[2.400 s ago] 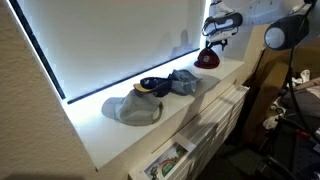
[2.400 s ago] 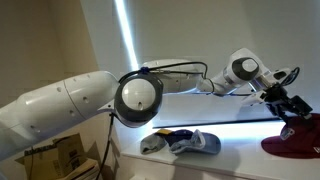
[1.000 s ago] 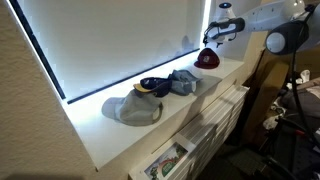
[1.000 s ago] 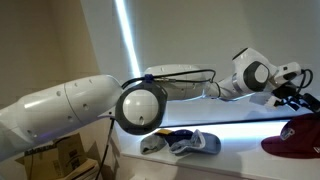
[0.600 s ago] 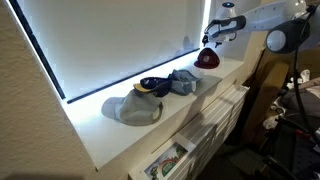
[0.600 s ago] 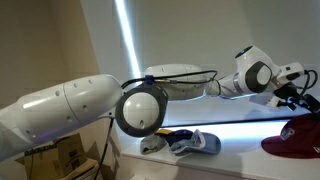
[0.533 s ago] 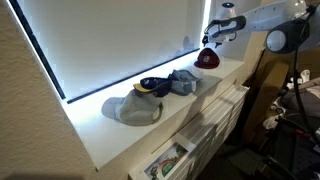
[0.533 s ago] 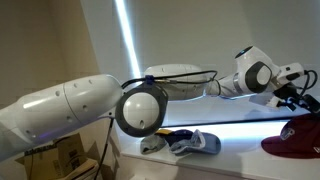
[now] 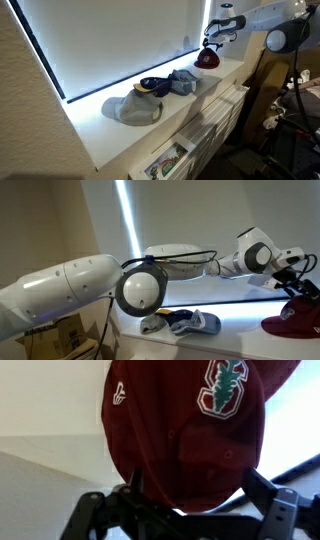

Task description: Move the cap on the windowsill to the left

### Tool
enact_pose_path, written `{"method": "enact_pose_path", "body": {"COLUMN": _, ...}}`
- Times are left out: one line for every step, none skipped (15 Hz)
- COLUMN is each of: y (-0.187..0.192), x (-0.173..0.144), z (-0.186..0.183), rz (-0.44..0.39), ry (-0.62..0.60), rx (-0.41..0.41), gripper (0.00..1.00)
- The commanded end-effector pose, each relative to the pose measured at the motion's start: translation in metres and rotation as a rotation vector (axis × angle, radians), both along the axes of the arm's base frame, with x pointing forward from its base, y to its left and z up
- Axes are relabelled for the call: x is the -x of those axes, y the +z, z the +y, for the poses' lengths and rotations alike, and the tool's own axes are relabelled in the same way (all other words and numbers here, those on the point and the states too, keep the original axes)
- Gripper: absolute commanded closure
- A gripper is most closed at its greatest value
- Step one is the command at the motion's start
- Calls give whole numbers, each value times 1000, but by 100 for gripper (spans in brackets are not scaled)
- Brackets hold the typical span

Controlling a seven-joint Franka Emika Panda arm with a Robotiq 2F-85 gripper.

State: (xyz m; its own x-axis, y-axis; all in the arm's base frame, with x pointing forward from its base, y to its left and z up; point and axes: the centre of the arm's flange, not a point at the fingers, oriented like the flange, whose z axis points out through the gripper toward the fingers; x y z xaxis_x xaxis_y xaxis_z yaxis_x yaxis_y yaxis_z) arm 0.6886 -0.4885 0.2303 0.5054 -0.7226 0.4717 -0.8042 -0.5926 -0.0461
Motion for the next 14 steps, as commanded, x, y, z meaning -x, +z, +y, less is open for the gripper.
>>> {"method": "enact_pose_path", "body": {"y": 0, "x": 0, "z": 0, "rz": 0, "ry": 0, "rx": 0, "gripper": 0}}
{"method": "enact_pose_path", "body": {"y": -2, "x": 0, "z": -1, "rz": 23, "ry": -16, "rx": 0, "gripper": 0}}
{"method": "enact_pose_path", "body": {"y": -6, "x": 18, "z": -9, "rz": 46, "ry": -31, "rx": 2, "gripper": 0}}
{"method": "enact_pose_path", "body": {"y": -9, "x": 24, "z": -12, "rz": 71, "ry": -40, "rx": 3, "gripper": 0}}
{"method": "enact_pose_path", "body": {"y": -14, "x": 31, "z": -17, "rz": 88, "ry": -46, "rx": 4, "gripper": 0}}
{"method": "enact_pose_path", "body": {"y": -16, "x": 38, "z": -22, "rz": 103, "ry": -55, "rx": 6, "gripper": 0}}
{"method": "enact_pose_path", "body": {"y": -20, "x": 45, "z": -28, "rz": 116, "ry": -66, "rx": 6, "gripper": 0}}
{"method": "enact_pose_path", "body": {"y": -18, "x": 25, "z": -26, "rz": 81, "ry": -48, "rx": 3, "gripper": 0}}
{"method": "enact_pose_path", "body": {"y": -20, "x": 28, "z": -30, "rz": 85, "ry": -55, "rx": 2, "gripper": 0}}
{"method": "enact_pose_path", "body": {"y": -19, "x": 29, "z": -31, "rz": 85, "ry": -57, "rx": 2, "gripper": 0}}
{"method": "enact_pose_path", "body": {"y": -18, "x": 28, "z": -30, "rz": 83, "ry": -55, "rx": 3, "gripper": 0}}
{"method": "enact_pose_path", "body": {"y": -18, "x": 26, "z": -27, "rz": 82, "ry": -51, "rx": 4, "gripper": 0}}
{"method": "enact_pose_path", "body": {"y": -18, "x": 24, "z": -25, "rz": 82, "ry": -48, "rx": 4, "gripper": 0}}
{"method": "enact_pose_path", "body": {"y": -18, "x": 24, "z": -24, "rz": 81, "ry": -46, "rx": 4, "gripper": 0}}
